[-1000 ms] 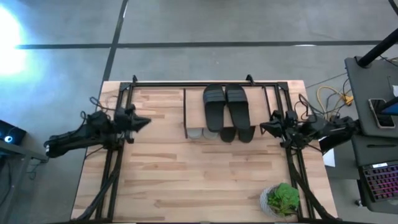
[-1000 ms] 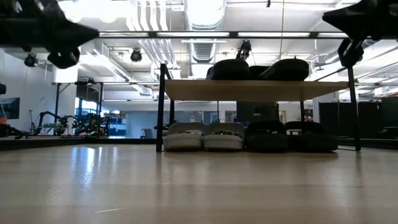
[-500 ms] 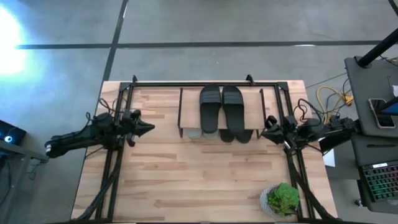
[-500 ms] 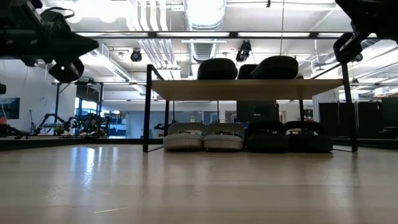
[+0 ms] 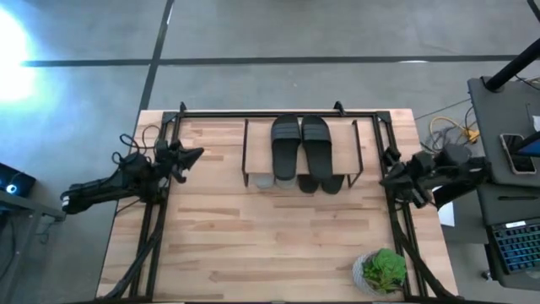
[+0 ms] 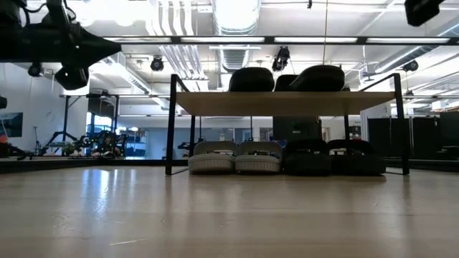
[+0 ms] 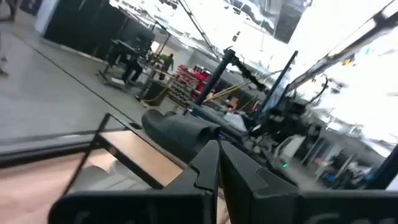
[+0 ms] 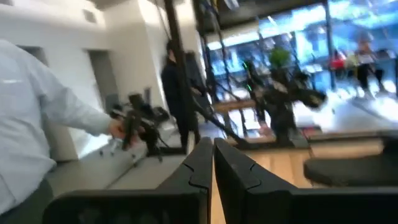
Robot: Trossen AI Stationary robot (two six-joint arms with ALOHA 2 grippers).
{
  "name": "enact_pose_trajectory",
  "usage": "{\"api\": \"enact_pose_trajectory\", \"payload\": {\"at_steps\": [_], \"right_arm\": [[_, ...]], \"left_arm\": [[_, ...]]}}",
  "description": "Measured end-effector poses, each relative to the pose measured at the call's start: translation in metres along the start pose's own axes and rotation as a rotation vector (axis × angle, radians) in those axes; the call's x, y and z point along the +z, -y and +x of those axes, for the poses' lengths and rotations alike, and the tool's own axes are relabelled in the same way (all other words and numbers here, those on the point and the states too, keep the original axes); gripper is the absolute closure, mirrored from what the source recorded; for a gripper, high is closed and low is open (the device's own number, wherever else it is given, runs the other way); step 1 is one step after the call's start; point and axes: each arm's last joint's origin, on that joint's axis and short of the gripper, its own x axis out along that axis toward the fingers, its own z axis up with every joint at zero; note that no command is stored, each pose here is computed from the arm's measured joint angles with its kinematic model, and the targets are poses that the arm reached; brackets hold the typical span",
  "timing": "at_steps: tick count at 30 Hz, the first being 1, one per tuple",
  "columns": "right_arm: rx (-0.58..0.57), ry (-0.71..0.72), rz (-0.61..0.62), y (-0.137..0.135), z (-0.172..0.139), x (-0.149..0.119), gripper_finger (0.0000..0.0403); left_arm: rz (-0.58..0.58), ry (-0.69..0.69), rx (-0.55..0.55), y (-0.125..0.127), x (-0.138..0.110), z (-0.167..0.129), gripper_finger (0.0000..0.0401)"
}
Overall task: Pick and place slides into the shelf
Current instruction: Return to Home Position
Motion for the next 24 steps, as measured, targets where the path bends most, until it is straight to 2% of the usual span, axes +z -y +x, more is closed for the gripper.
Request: {"api": "enact_pose_trajectory", "payload": {"at_steps": [2,6,16,20,24], "right_arm": [[0.025,0.009,-0.014,-0.001,0.0,0.002,0.0394],[0.015,-0.08,0.06,0.006,0.012,-0.028,0.0394],[0.087,-0.049,0.159,0.021,0.033,-0.091,0.0394],[0.074,-0.077,0.138,0.024,0.035,-0.107,0.0394],[0.023,-0.119,0.052,0.027,0.035,-0.113,0.0394]], "left_arm": [[0.049,-0.005,0.005,0.0,-0.001,0.001,0.0401],[0.065,-0.024,-0.017,0.0,-0.002,0.001,0.0401],[0.157,-0.027,-0.024,0.0,-0.003,0.001,0.0401],[0.162,-0.049,-0.014,-0.002,-0.007,0.002,0.0401],[0.162,-0.047,-0.014,-0.003,-0.008,0.002,0.0401]]}}
